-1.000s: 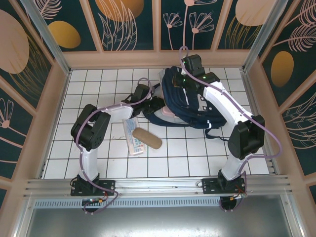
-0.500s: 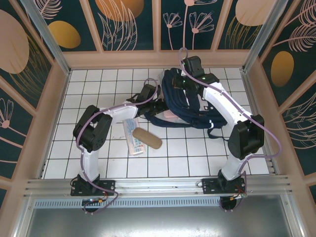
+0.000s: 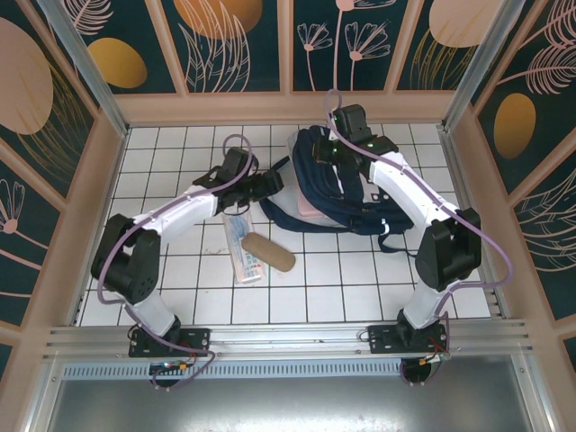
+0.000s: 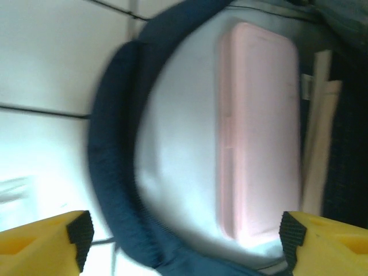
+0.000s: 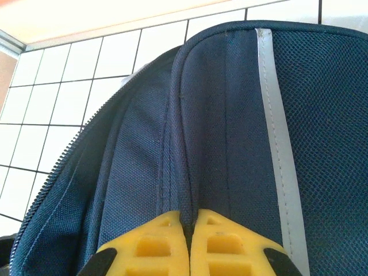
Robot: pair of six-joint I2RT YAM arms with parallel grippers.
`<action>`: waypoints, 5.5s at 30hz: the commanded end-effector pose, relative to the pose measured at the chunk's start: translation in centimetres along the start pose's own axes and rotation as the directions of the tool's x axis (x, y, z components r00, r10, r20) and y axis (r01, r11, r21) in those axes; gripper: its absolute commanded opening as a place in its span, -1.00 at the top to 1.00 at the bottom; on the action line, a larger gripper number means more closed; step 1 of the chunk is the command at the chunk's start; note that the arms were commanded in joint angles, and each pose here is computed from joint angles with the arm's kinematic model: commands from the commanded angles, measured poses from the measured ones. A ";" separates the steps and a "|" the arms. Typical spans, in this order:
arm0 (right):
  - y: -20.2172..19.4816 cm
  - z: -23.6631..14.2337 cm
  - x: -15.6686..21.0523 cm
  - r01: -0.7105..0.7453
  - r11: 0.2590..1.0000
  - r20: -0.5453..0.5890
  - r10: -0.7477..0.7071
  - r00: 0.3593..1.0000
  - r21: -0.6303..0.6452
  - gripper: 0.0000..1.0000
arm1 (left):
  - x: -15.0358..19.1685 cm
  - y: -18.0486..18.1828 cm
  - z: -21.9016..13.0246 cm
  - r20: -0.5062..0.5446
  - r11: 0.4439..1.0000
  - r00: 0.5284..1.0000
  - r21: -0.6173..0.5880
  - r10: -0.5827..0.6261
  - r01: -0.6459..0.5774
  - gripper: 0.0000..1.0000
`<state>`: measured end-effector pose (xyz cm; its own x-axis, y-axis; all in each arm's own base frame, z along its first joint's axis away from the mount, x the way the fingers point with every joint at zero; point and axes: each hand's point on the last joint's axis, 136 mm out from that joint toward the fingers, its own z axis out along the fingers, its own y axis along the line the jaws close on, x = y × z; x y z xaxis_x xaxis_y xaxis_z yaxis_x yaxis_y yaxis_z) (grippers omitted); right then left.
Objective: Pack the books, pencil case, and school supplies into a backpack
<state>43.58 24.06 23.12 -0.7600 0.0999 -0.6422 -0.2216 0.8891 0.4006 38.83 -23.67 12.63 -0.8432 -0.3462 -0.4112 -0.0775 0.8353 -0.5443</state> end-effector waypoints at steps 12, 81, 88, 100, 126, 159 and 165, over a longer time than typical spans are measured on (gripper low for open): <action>1.8 0.8 2.7 0.028 0.998 0.000 -0.028 1.000 -0.052 0.85 | 7.7 8.1 -3.0 -0.134 0.980 0.980 -0.152 -0.146 0.125 -0.50; -0.2 -2.7 2.5 0.032 0.998 0.066 -0.028 0.997 -0.049 0.86 | 13.3 1.1 -0.8 -0.302 0.936 0.953 -0.326 0.028 -0.131 0.09; -0.2 -3.0 2.5 0.014 0.999 0.072 -0.011 0.997 -0.049 0.86 | 6.6 -2.1 -1.1 -0.221 0.961 0.973 -0.252 0.060 -0.117 0.12; 0.1 -3.1 2.3 -0.012 0.998 0.081 0.016 0.997 -0.055 0.86 | -3.8 -4.4 4.1 -0.131 0.960 0.982 -0.228 0.133 -0.161 0.13; -0.2 -1.3 2.1 -0.010 0.999 0.065 0.013 0.998 -0.041 0.86 | 4.0 -0.9 9.8 -0.394 0.957 0.907 -0.176 0.145 -0.230 -0.11; 0.5 -1.1 2.7 -0.018 0.998 0.045 0.021 0.999 -0.063 0.84 | 0.5 -0.9 9.9 -0.311 0.967 0.940 -0.161 0.142 -0.200 0.23; 0.5 -0.9 2.8 -0.018 0.998 0.042 0.021 0.999 -0.063 0.84 | 1.8 -3.2 10.2 -0.340 0.987 0.930 -0.022 0.141 -0.158 0.26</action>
<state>40.29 23.99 20.96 -0.7542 0.1132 -0.6468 -0.2469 0.8638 0.4391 44.09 -29.03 7.08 -0.9636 -0.0894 -0.2519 0.0124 0.9264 -0.3764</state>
